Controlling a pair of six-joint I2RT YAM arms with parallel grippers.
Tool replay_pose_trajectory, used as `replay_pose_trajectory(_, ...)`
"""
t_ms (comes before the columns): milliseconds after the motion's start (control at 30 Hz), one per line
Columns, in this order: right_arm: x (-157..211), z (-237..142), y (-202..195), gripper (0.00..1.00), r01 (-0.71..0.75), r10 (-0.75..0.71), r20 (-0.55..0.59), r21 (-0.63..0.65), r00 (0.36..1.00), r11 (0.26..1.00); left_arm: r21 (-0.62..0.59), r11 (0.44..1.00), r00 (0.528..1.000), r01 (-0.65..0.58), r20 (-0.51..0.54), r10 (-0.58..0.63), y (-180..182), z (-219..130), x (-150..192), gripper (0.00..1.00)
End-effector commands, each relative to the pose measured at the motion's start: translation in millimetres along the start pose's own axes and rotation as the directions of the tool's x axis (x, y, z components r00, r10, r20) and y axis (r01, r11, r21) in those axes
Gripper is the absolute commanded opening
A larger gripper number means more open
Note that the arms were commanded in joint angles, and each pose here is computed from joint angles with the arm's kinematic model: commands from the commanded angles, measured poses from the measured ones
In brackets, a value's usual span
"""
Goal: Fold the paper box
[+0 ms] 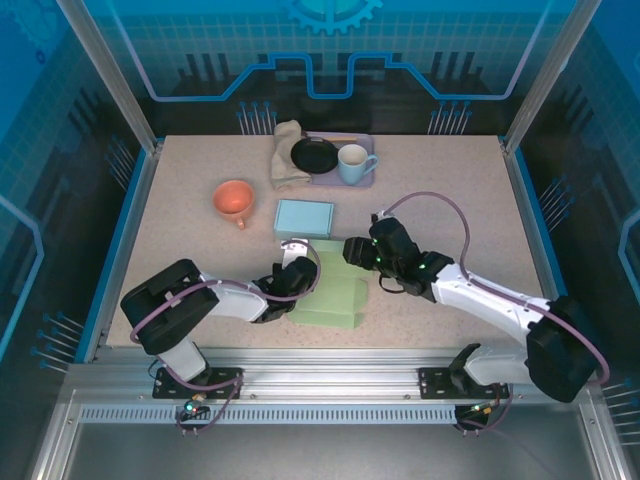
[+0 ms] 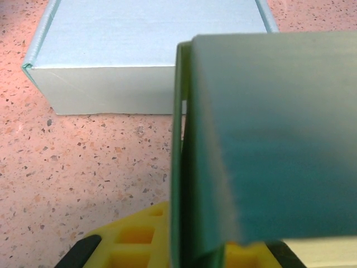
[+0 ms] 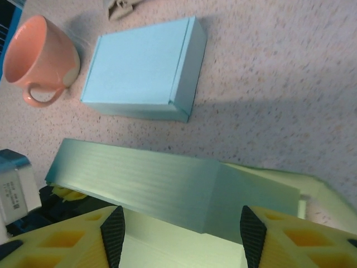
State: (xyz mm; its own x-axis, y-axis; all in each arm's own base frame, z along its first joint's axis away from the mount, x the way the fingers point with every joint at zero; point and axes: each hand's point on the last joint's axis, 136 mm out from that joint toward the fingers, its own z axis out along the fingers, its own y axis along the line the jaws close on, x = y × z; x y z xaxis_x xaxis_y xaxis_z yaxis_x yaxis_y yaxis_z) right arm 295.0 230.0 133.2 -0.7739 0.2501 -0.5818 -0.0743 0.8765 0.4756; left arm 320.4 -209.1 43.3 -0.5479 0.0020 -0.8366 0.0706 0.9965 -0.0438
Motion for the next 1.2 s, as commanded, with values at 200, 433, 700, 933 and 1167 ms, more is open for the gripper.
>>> replay_pose_trajectory(200, 21.4, 28.0, 21.9, 0.57, -0.121, 0.106, -0.117, -0.131, 0.987, 0.984, -0.009, 1.000, 1.000, 0.010, 0.016, -0.010, -2.5, -8.1, 1.0, 0.13)
replay_pose_trajectory(433, 10.5, 6.2, -8.3, 0.57, -0.078, 0.078, 0.004, -0.010, 0.997, 0.997, -0.058, 0.998, 1.000, 0.015, 0.017, -0.014, 4.8, -10.8, -0.1, 0.13)
replay_pose_trajectory(700, 23.3, -13.7, -46.1, 0.57, 0.049, -0.054, 0.034, 0.122, 0.998, 0.991, -0.105, 0.994, 0.999, 0.034, 0.020, -0.032, 12.3, -12.1, -1.2, 0.14)
replay_pose_trajectory(933, 44.7, 14.2, -41.0, 0.56, 0.133, -0.133, 0.001, 0.039, 0.991, 0.990, -0.098, 0.994, 0.998, 0.056, 0.014, -0.055, 10.7, -12.4, -1.7, 0.14)
replay_pose_trajectory(1167, 39.2, 35.7, -46.5, 0.55, 0.166, -0.166, 0.013, 0.027, 0.986, 0.986, -0.081, 0.995, 0.999, 0.052, 0.005, -0.052, 7.8, -12.8, -1.4, 0.14)
